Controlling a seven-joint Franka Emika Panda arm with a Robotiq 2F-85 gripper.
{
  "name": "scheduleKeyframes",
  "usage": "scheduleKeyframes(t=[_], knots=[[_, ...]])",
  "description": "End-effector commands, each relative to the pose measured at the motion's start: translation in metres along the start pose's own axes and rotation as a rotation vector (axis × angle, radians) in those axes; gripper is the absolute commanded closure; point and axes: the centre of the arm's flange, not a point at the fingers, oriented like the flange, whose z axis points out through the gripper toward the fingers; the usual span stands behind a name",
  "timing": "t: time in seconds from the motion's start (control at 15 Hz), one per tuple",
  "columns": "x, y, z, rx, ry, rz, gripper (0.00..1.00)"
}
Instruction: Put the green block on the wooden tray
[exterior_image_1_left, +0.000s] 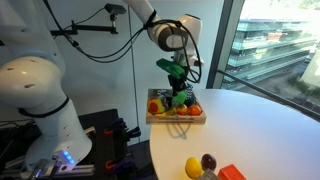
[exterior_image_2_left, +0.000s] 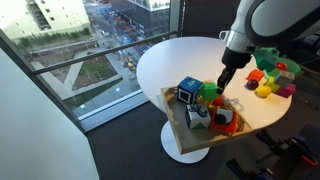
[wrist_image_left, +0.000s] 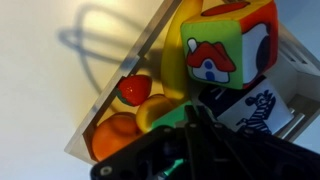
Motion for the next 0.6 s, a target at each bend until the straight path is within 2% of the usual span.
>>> scheduleKeyframes(t=[0.0,0.07,0.13,0.27,0.53], knots=[[-0.012,-0.009,-0.004,0.042,-0.032,-0.048,0.97],[-0.012,-0.009,-0.003,0.045,-0.043,-0.054,0.96],[-0.013,-0.009,-0.002,0.046,-0.054,-0.057,0.7],[-0.014,-0.006,-0.001,0.045,-0.069,-0.054,0.63],[-0.015,0.004,-0.006,0.048,-0.075,-0.023,0.32]])
